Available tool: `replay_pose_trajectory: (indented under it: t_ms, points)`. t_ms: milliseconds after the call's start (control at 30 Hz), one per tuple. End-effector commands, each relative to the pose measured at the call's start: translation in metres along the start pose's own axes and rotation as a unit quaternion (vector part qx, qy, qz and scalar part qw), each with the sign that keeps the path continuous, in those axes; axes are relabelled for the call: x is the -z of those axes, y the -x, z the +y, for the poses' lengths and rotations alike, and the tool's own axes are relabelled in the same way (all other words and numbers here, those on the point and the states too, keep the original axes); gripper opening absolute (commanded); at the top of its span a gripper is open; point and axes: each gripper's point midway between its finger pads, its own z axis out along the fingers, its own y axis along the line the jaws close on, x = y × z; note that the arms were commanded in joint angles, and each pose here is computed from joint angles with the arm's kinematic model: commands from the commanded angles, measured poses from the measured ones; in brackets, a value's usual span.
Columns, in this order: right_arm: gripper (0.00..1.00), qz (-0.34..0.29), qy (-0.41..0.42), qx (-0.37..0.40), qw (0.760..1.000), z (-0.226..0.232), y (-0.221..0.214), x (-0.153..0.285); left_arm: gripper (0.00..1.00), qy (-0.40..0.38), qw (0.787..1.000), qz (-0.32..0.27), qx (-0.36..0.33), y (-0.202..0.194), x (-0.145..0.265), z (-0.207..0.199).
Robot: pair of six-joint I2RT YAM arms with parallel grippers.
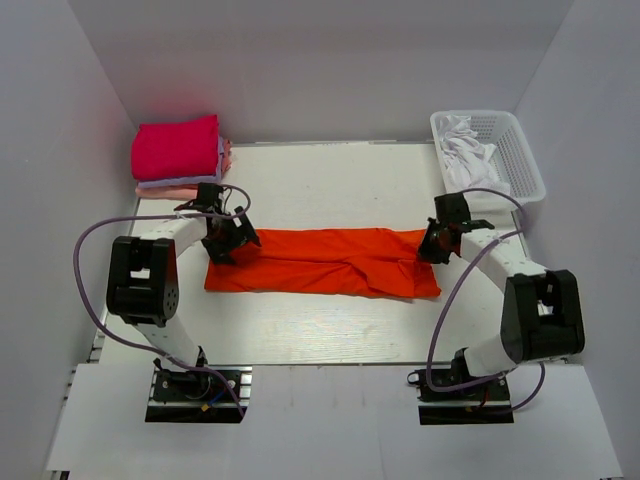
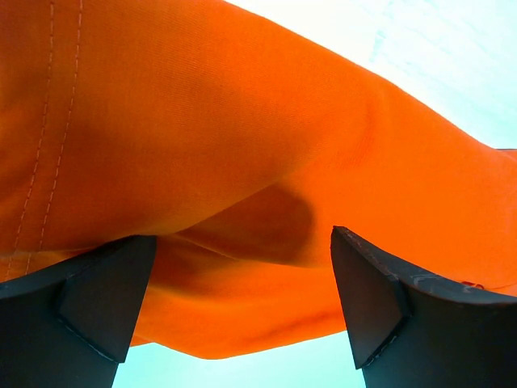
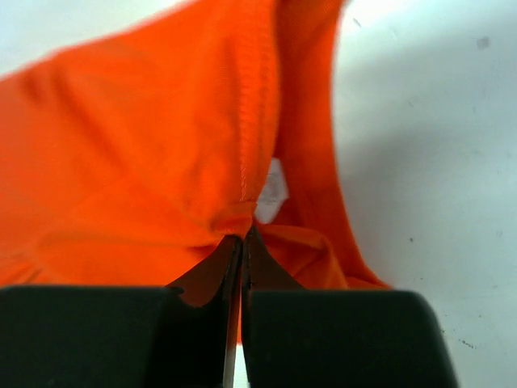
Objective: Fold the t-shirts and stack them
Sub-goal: Fold the other side of the tshirt into a rectangle
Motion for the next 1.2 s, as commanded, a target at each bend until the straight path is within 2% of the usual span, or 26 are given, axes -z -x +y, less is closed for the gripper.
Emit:
replay_pose_trajectory:
  t_ms: [0, 33, 167, 200, 233, 300, 367, 400, 500, 533, 600, 667, 733, 800, 833, 967, 1067, 1167]
  points:
    - [0.03, 0.002, -0.049, -0.022, 0.999, -0.021, -0.004, -0.016, 1.0, 0.045, 0.999, 0.012, -0.016, -0.006, -0.005, 0.021]
    - [0.11, -0.006, -0.068, -0.017, 0.998, -0.027, -0.002, -0.022, 1.0, 0.043, 0.999, 0.008, -0.017, -0.003, 0.0, 0.018]
    - [0.15, -0.011, -0.069, 0.002, 0.998, -0.016, 0.024, -0.028, 1.0, 0.038, 0.999, -0.02, -0.031, 0.01, 0.018, 0.011]
    - [0.19, -0.008, -0.077, 0.01, 0.997, -0.017, 0.025, -0.027, 1.0, 0.032, 0.998, -0.026, -0.041, 0.011, 0.023, 0.006]
    - [0.36, -0.02, -0.068, 0.013, 0.997, -0.009, 0.036, -0.021, 1.0, 0.024, 0.998, -0.04, -0.051, 0.018, 0.031, 0.001]
    - [0.53, -0.035, -0.059, 0.019, 0.997, 0.0, 0.052, -0.009, 1.0, -0.013, 0.994, -0.08, -0.078, 0.035, 0.056, -0.02]
    - [0.81, -0.043, -0.055, 0.026, 0.997, 0.004, 0.058, 0.008, 1.0, -0.056, 0.985, -0.105, -0.122, 0.045, 0.076, -0.039]
    - [0.9, -0.056, -0.048, 0.027, 0.997, 0.01, 0.068, 0.016, 1.0, -0.102, 0.979, -0.106, -0.144, 0.043, 0.088, -0.056]
    - [0.9, -0.067, -0.009, 0.03, 0.997, 0.027, 0.07, 0.037, 1.0, -0.195, 0.948, -0.157, -0.195, 0.05, 0.127, -0.094]
    - [0.9, -0.081, 0.01, 0.035, 0.996, 0.035, 0.073, 0.049, 1.0, -0.201, 0.946, -0.168, -0.193, 0.052, 0.13, -0.096]
    - [0.9, -0.064, 0.052, 0.044, 0.996, 0.053, 0.062, 0.05, 1.0, -0.21, 0.941, -0.183, -0.191, 0.059, 0.128, -0.101]
    - [0.9, -0.042, 0.079, 0.048, 0.995, 0.065, 0.053, 0.05, 1.0, -0.207, 0.945, -0.174, -0.183, 0.063, 0.12, -0.102]
    - [0.9, -0.019, 0.11, 0.058, 0.992, 0.08, 0.04, 0.045, 1.0, -0.199, 0.954, -0.142, -0.172, 0.061, 0.094, -0.099]
    - [0.9, -0.004, 0.141, 0.073, 0.987, 0.097, 0.028, 0.043, 1.0, -0.185, 0.959, -0.138, -0.162, 0.068, 0.077, -0.095]
    - [0.9, 0.006, 0.143, 0.076, 0.987, 0.098, 0.023, 0.038, 1.0, -0.172, 0.964, -0.125, -0.157, 0.069, 0.061, -0.09]
    - [0.9, 0.058, 0.144, 0.074, 0.985, 0.097, -0.005, 0.025, 1.0, -0.149, 0.973, -0.099, -0.147, 0.069, 0.044, -0.083]
    - [0.9, 0.096, 0.119, 0.064, 0.986, 0.081, -0.029, 0.01, 1.0, -0.138, 0.977, -0.077, -0.141, 0.048, 0.036, -0.067]
    - [0.9, 0.102, 0.104, 0.062, 0.987, 0.072, -0.036, 0.005, 1.0, -0.123, 0.982, -0.057, -0.13, 0.018, 0.032, -0.046]
